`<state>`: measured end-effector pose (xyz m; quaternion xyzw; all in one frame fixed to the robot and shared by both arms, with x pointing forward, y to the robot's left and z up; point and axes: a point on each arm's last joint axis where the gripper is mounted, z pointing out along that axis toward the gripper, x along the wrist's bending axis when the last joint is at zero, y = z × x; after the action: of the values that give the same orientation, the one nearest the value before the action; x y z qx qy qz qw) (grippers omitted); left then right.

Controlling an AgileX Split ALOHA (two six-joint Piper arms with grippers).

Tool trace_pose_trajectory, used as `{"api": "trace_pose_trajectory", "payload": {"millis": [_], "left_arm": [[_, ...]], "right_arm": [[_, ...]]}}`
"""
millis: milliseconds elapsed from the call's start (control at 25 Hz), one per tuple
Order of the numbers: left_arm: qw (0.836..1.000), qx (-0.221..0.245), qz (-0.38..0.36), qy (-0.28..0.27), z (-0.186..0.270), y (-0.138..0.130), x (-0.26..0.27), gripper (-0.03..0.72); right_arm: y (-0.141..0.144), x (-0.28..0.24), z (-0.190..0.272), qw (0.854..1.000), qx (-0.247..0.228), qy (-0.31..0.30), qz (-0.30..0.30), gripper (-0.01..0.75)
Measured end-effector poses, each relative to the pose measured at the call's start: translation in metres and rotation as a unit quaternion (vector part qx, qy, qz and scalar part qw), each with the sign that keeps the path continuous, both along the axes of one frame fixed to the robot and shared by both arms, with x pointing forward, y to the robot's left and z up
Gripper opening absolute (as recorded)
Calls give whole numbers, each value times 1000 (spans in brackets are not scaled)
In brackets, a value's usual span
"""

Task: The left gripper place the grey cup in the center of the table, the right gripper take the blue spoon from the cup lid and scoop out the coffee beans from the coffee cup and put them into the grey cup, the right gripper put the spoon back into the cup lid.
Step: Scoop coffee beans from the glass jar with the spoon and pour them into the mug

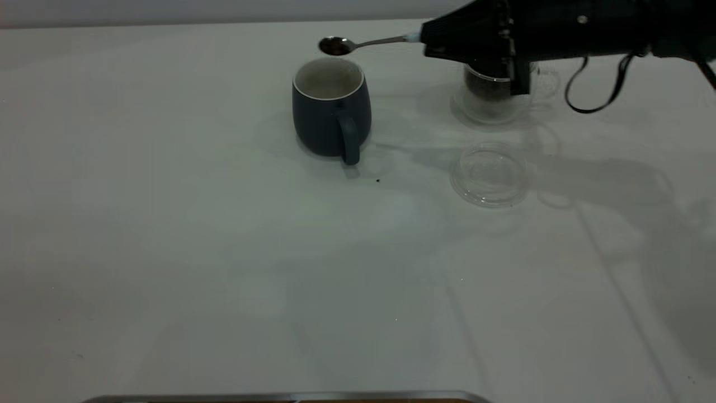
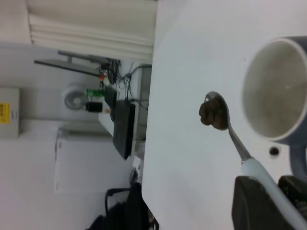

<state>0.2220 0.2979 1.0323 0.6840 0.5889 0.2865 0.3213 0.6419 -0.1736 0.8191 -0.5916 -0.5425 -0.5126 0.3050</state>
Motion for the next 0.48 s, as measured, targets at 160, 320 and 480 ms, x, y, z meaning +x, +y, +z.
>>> {"api": "trace_pose_trajectory", "payload": {"millis": [160, 320, 480], "left_arm": [[1000, 0, 0, 0, 0, 0, 0, 586], [1000, 1, -1, 0, 0, 0, 0, 586], [1000, 1, -1, 0, 0, 0, 0, 586]], "right_arm": [[15, 5, 1, 1000, -27, -8, 2, 102], [21, 13, 1, 997, -64, -38, -2, 102], [21, 18, 2, 987, -107, -122, 20, 102]]}}
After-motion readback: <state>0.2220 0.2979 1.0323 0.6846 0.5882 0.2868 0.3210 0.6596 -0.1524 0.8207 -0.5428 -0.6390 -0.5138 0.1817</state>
